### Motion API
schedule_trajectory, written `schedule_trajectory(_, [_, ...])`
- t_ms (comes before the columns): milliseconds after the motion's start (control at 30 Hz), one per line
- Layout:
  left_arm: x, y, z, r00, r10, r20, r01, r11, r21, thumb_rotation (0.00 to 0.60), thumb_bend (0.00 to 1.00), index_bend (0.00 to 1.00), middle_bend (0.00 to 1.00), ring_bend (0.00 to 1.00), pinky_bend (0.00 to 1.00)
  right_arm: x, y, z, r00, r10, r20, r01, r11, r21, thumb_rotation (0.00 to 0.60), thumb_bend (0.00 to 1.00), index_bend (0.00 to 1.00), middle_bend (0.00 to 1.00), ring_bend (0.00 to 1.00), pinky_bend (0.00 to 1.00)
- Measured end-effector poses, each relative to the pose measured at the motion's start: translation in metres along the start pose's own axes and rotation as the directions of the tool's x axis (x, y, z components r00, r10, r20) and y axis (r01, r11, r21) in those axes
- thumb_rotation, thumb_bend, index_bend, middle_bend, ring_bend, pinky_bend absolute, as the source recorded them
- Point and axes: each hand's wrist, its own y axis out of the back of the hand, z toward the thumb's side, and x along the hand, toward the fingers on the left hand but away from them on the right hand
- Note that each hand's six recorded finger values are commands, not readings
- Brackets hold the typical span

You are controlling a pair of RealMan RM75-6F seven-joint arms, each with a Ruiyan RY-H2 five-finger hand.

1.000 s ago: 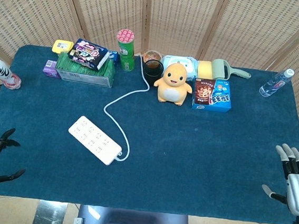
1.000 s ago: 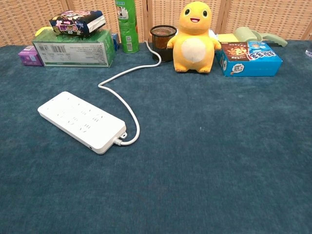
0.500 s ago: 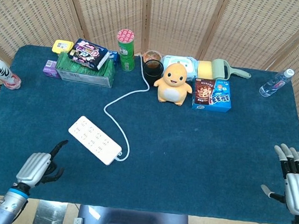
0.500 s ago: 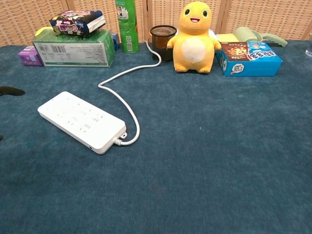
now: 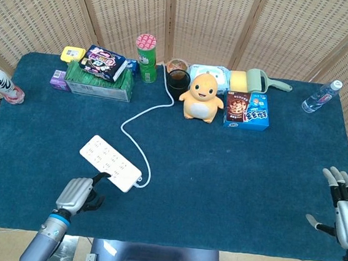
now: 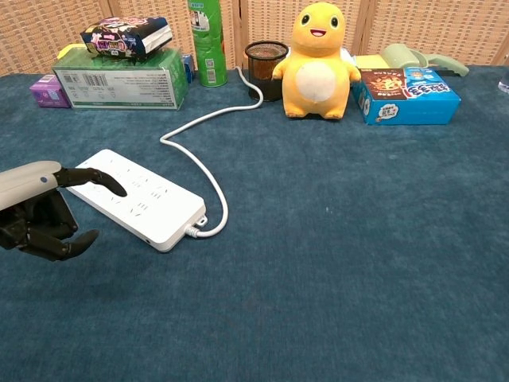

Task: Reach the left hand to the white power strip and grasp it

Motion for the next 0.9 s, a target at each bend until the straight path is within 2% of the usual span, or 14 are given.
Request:
schedule_trajectory(300, [0.022,-0.009,0.024,1.000,-0.017,-0.020,0.017,0.999,0.040,0.600,0.51,0.25,1.00,1.00,1.00,-0.001,0.002,-0.002,1.000,0.000,0.004,0.001,1.000,-0.011,0.600,0.00,0.02,0.02,0.01,0.00])
schedule_trajectory(900, [0.036,-0.017,0.022,0.997,-0.030,-0.068,0.034,0.998,0.062,0.600,0.50,0.26,1.00,1.00,1.00,-0.002,0.004,-0.005,1.000,-0.005,0.012,0.005,1.000,-0.019,0.600,0.00,0.02,0.02,0.01,0.00])
